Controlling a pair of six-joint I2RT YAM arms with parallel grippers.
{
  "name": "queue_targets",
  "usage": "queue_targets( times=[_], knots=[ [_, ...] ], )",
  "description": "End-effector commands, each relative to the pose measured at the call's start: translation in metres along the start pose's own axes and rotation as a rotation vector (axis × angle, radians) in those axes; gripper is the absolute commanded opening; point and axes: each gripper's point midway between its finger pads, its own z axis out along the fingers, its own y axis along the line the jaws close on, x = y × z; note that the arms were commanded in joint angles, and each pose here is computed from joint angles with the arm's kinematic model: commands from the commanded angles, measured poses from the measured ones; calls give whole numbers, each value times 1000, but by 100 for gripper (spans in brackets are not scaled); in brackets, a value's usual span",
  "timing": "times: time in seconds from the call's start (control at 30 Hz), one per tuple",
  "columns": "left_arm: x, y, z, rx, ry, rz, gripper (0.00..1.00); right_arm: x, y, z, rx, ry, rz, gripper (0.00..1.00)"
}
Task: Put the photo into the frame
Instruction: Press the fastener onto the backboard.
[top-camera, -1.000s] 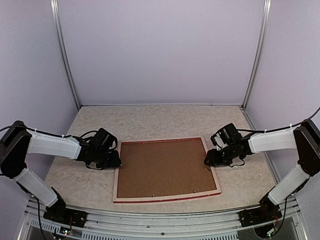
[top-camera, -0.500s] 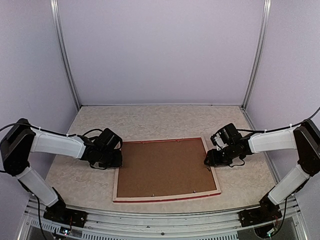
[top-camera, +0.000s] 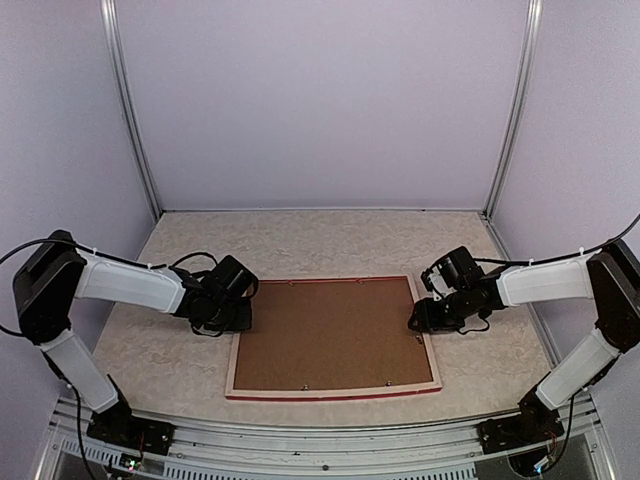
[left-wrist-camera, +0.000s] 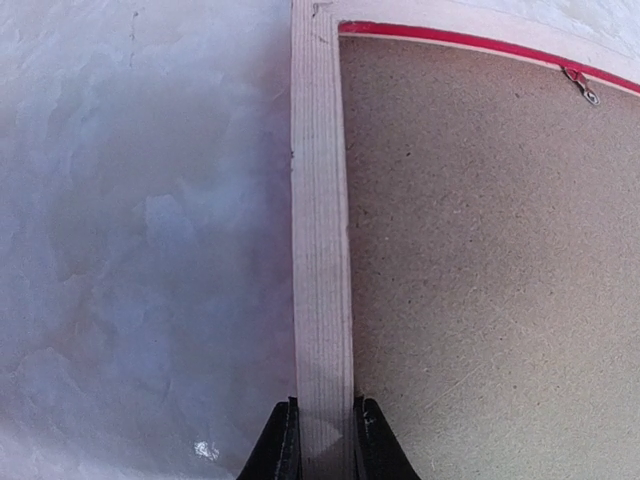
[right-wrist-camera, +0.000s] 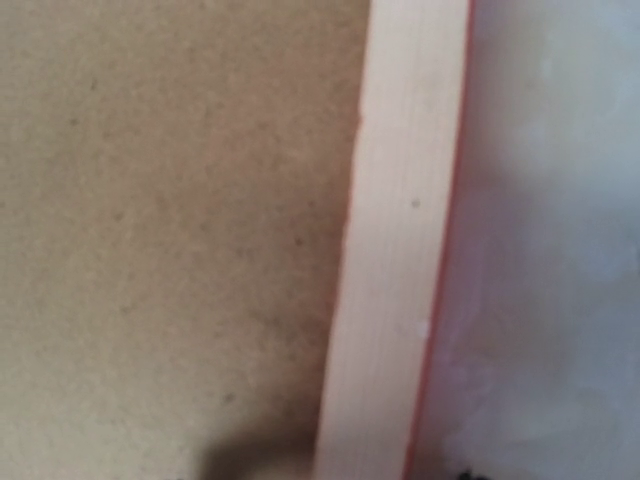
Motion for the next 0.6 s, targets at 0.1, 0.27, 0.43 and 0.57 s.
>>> queue_targets(
  times=[0.1, 0.27, 0.43, 0.57],
  knots=[
    [25, 17, 4, -78, 86, 72, 15, -8, 1, -2, 6, -20, -10, 58],
    [7, 8, -9, -14, 35, 24, 27, -10, 2, -3, 5, -24, -12, 58],
    [4, 3, -10, 47, 32, -20, 34, -10, 2, -3, 4, -21, -14, 58],
    [7, 1, -7, 69, 40, -28, 37, -11, 2, -4, 5, -24, -14, 58]
  ],
)
